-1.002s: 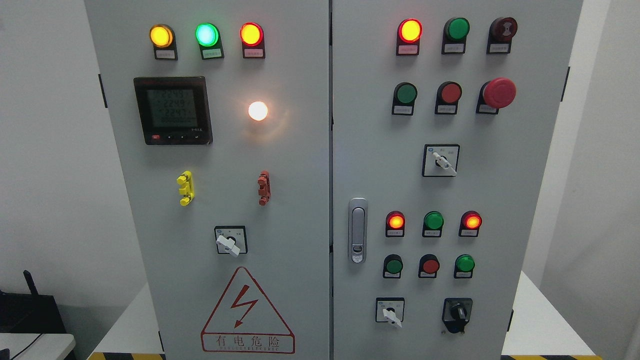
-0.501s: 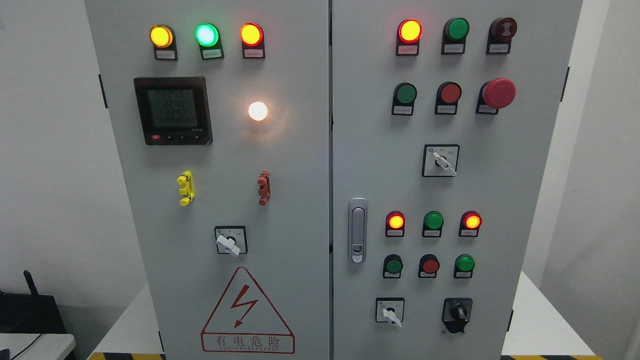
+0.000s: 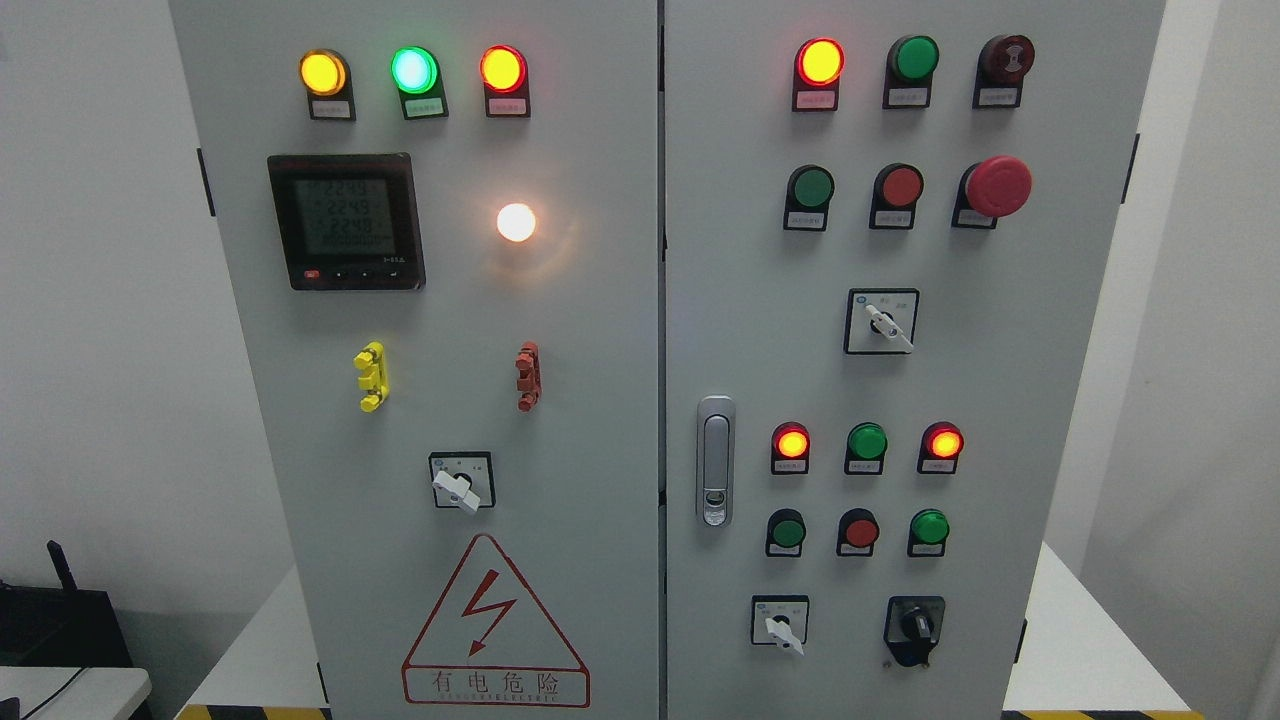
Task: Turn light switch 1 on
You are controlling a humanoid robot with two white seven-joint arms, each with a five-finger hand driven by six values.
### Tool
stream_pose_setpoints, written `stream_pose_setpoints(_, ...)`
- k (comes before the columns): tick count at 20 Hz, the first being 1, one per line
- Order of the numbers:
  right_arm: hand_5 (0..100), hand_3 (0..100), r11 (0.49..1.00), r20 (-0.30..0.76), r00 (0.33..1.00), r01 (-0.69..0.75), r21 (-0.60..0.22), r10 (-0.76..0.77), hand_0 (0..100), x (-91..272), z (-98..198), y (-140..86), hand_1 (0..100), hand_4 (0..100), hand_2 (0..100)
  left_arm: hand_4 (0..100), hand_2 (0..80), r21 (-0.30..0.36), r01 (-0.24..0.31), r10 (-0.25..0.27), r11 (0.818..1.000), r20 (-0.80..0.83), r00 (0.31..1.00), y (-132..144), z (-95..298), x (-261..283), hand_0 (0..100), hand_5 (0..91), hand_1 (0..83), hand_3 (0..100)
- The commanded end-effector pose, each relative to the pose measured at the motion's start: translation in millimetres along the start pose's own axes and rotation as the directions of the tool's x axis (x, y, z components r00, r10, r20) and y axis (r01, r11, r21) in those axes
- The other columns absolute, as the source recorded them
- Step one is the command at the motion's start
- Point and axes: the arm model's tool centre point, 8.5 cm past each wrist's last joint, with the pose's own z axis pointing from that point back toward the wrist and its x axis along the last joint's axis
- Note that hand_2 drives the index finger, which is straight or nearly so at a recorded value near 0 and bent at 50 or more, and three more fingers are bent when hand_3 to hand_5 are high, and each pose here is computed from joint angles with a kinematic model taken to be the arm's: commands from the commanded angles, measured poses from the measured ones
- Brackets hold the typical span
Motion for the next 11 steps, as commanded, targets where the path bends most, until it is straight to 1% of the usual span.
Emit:
stream_pose_setpoints(1, 0, 0, 1.000, -0.001, 1.000, 0.006, 0.003, -0.006, 12, -0.1, 0.0, 1.0, 39, 0, 0, 0, 0.0, -0.055, 0.095, -0.101, 0.994, -0.113, 0.988, -16.4, 2.7, -29.6, 45, 0.0, 7.2, 0)
stream_pose_setpoints(4, 0, 0, 1.000, -0.001, 1.000, 0.006, 0.003, -0.006, 12, -0.1, 0.0, 1.0, 39, 0, 0, 0, 0.0, -0.052, 0.096, -0.101, 0.994, -0.113, 0.988, -15.3, 2.7, -29.7, 45, 0.0, 7.0, 0)
stream_pose_setpoints(8, 0, 0, 1.000, -0.001, 1.000, 0.006, 0.003, -0.006, 12, -0.1, 0.0, 1.0, 39, 0, 0, 0, 0.0, -0.046, 0.072, -0.077, 0.996, -0.112, 0.991, -13.9, 2.8, -29.6, 45, 0.0, 6.8, 0)
stream_pose_setpoints(11, 0, 0, 1.000, -0.001, 1.000, 0.006, 0.003, -0.006, 12, -0.1, 0.0, 1.0, 39, 0, 0, 0, 0.0, -0.047, 0.070, -0.075, 0.996, -0.112, 0.991, -14.8, 2.8, -29.5, 45, 0.0, 6.3, 0)
